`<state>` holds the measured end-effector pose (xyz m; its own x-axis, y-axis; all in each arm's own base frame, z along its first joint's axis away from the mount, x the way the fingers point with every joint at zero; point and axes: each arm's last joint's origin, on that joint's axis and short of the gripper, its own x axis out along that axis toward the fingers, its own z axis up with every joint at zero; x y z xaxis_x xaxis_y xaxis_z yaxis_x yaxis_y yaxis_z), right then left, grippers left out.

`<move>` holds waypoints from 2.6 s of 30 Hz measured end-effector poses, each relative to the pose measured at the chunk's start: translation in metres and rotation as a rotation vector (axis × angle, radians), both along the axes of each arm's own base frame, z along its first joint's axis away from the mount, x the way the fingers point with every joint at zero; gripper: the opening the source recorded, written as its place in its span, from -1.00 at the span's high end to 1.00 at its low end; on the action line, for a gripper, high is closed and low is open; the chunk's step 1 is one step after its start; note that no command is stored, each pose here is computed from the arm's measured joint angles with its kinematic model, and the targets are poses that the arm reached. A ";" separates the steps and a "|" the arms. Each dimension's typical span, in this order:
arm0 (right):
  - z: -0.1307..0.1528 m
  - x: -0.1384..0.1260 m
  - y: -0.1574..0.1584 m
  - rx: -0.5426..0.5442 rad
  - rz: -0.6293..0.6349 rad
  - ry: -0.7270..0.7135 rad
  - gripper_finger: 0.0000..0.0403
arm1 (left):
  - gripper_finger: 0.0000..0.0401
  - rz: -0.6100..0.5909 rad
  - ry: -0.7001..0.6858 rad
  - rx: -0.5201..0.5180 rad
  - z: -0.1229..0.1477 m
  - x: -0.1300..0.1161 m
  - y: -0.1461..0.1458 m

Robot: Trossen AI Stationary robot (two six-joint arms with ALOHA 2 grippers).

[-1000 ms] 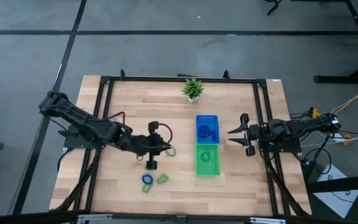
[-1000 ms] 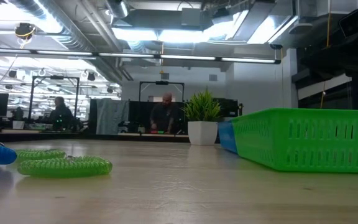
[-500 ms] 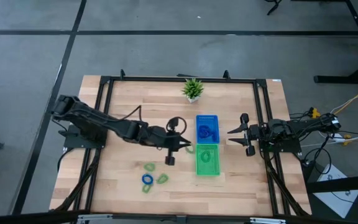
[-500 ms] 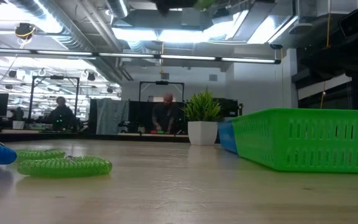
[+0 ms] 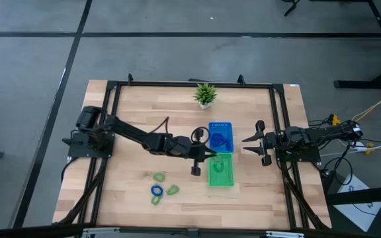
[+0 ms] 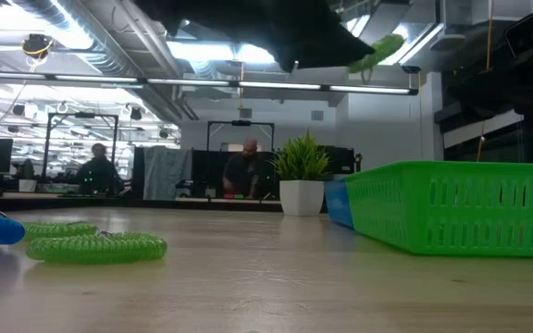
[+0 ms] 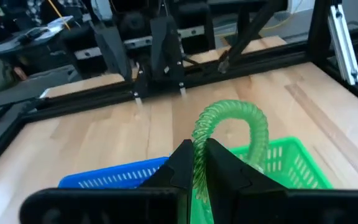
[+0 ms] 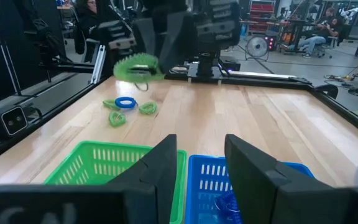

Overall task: Sort spring keychains
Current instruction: Put the green spring keychain into the green bin

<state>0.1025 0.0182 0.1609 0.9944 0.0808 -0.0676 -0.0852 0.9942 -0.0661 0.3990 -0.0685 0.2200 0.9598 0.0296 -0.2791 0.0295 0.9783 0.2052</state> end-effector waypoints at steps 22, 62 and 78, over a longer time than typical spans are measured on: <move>0.000 0.000 0.000 0.000 0.000 0.001 0.33 | 0.89 -0.029 0.039 -0.010 -0.006 0.007 0.002; 0.000 0.000 0.000 0.000 0.000 0.001 0.33 | 0.89 -0.066 0.202 0.110 -0.006 0.029 0.001; 0.000 0.000 0.000 0.000 0.010 0.002 0.33 | 0.86 -0.073 0.424 0.247 -0.044 0.069 -0.012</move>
<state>0.1024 0.0184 0.1608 0.9935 0.0904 -0.0696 -0.0949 0.9933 -0.0657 0.4676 -0.0808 0.1757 0.7655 0.0809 -0.6383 0.2269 0.8944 0.3854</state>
